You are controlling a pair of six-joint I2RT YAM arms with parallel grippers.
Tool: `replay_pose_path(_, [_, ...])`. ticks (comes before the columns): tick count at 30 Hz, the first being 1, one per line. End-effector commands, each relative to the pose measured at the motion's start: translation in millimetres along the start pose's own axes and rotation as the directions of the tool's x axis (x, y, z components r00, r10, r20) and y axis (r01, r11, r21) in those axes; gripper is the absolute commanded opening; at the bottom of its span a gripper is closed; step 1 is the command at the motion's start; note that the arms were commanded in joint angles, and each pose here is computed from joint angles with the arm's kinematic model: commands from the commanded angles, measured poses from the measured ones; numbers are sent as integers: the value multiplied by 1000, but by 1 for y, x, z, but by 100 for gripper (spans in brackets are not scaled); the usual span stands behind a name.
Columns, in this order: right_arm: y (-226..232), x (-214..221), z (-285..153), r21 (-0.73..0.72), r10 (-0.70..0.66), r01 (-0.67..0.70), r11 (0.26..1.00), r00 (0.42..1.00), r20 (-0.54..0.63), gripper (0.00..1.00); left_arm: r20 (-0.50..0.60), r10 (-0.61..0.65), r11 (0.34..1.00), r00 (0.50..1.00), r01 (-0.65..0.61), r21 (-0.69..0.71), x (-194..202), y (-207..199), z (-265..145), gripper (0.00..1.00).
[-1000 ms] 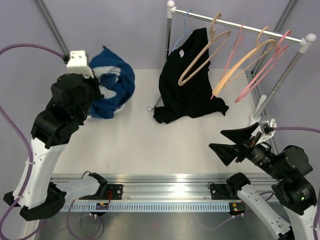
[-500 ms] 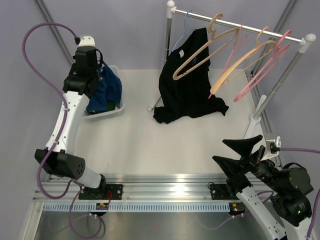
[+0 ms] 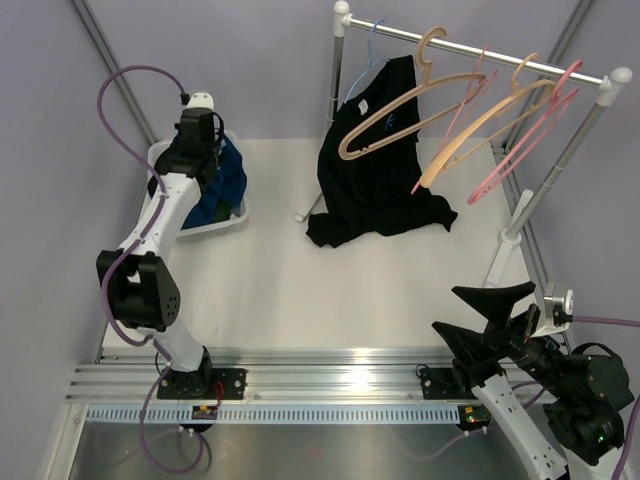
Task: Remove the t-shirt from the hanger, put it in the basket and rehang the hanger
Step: Place the T-shirt in the bin.
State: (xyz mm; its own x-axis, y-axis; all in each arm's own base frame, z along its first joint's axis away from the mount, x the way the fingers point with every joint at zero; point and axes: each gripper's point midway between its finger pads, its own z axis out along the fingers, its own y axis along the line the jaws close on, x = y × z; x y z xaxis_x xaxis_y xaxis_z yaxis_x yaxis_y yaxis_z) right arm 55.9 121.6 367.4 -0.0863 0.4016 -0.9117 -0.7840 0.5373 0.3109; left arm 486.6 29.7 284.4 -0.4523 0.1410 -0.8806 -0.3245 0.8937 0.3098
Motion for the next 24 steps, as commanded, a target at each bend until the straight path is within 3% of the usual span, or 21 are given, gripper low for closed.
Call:
replay_pose_path(1, [2,-4,-5,-3,-21,21,1000,999,31,99,115,-179,980,977,168,103,-20,-10,28,0])
replay_pose_path(4, [3,-6,-7,-5,-22,23,1000,999,42,99,54,-270,958,961,263,113,6,-13,55,0])
replay_pose_path(10, [5,-4,-7,-13,-17,18,1000,999,41,99,-14,-242,966,970,243,94,57,-24,91,0])
replay_pose_path(14, [5,-5,-9,-12,-20,21,1000,999,50,99,-219,-226,970,949,241,41,123,-22,125,0])
replay_pose_path(21, [3,-3,-7,-7,-19,19,1000,999,40,100,-262,-219,964,940,249,88,138,-35,130,1])
replay_pose_path(22, [4,-4,-8,-9,-19,19,1000,999,40,100,-265,-228,962,937,260,89,137,-36,129,5])
replay_pose_path(24, [3,-5,-10,-3,-23,23,1000,998,53,100,-280,-227,960,933,263,99,139,-37,126,25])
